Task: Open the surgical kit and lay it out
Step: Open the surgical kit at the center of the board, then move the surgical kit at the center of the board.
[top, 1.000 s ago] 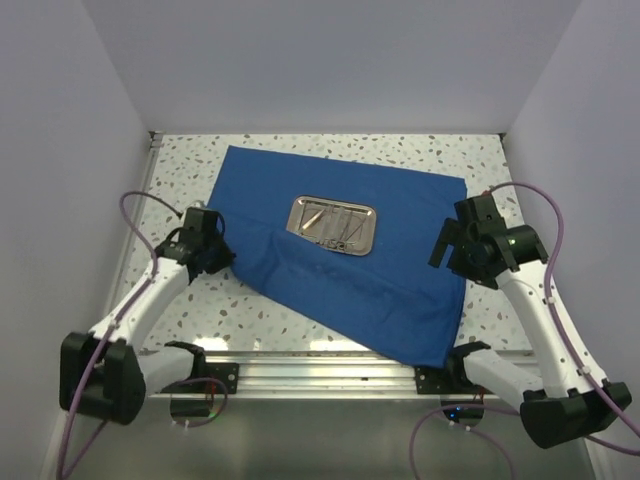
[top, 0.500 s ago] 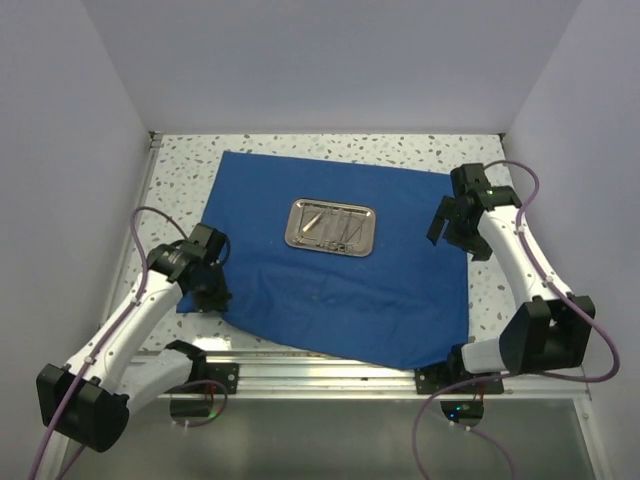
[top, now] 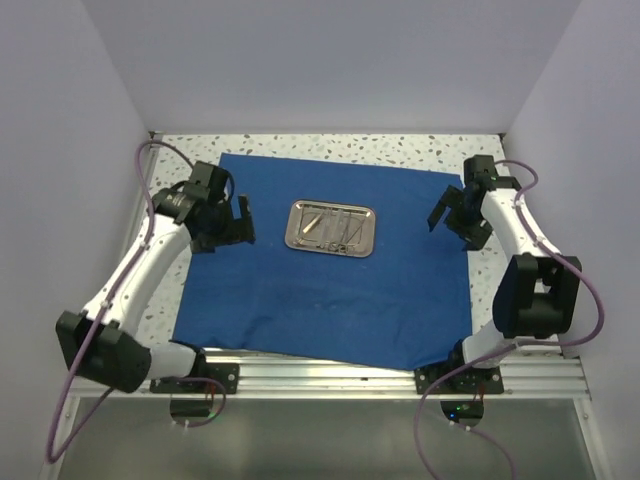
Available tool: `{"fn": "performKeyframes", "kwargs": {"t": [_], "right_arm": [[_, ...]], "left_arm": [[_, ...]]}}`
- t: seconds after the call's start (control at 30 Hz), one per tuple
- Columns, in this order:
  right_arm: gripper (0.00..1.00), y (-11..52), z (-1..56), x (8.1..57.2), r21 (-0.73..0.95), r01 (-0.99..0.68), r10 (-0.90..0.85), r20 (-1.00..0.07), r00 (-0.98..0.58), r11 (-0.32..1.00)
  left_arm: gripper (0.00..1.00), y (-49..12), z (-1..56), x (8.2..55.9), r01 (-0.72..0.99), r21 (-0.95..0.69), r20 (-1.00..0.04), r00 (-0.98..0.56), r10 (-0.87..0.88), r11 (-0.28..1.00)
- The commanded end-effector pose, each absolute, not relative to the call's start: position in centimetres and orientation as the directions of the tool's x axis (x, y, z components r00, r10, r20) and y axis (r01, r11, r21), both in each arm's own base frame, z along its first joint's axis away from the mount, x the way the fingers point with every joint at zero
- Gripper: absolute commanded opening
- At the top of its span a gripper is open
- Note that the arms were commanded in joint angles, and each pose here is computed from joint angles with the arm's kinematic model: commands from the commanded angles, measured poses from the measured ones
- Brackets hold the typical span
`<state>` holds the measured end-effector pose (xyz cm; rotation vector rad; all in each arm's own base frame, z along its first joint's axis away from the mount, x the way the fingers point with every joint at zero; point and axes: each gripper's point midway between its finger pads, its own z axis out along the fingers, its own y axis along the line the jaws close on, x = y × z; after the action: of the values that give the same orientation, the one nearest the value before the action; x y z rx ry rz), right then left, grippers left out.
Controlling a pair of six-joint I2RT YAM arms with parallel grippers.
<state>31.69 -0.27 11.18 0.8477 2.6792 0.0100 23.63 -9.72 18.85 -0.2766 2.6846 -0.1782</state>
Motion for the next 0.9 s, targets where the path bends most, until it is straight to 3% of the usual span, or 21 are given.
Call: {"fn": "performKeyframes", "kwargs": {"t": [0.0,0.3,0.67,0.77,0.8,0.87], "right_arm": [[0.98,-0.7,12.0,35.4,0.184,0.547,0.574,-0.358,-0.737,0.817],[0.98,-6.4,8.6,37.6,0.177,0.667,0.678,-0.361,-0.640,0.724],[0.93,-10.3,4.3,42.3,0.086,0.687,0.667,-0.351,-0.657,0.722],[0.81,-9.8,1.6,43.6,0.100,0.683,0.678,-0.288,-0.676,0.724],[0.72,-9.6,1.3,44.1,0.115,0.678,0.677,-0.287,-0.677,0.726],[0.58,-8.9,0.3,45.4,0.138,0.668,0.675,-0.281,-0.682,0.731]], "left_arm": [[1.00,-6.0,16.2,31.4,-0.184,-0.133,-0.482,-0.847,-0.225,0.974],[0.98,2.5,8.4,41.8,-0.312,-0.131,-0.489,-0.805,-0.335,0.941],[0.91,2.7,1.7,47.7,-0.299,-0.194,-0.429,-0.831,-0.355,0.934],[0.87,2.0,0.5,48.3,-0.303,-0.233,-0.399,-0.837,-0.375,0.924],[0.85,1.8,0.3,48.5,-0.299,-0.245,-0.398,-0.836,-0.377,0.922],[0.73,1.1,-0.2,49.4,-0.290,-0.290,-0.390,-0.834,-0.389,0.912]]}}
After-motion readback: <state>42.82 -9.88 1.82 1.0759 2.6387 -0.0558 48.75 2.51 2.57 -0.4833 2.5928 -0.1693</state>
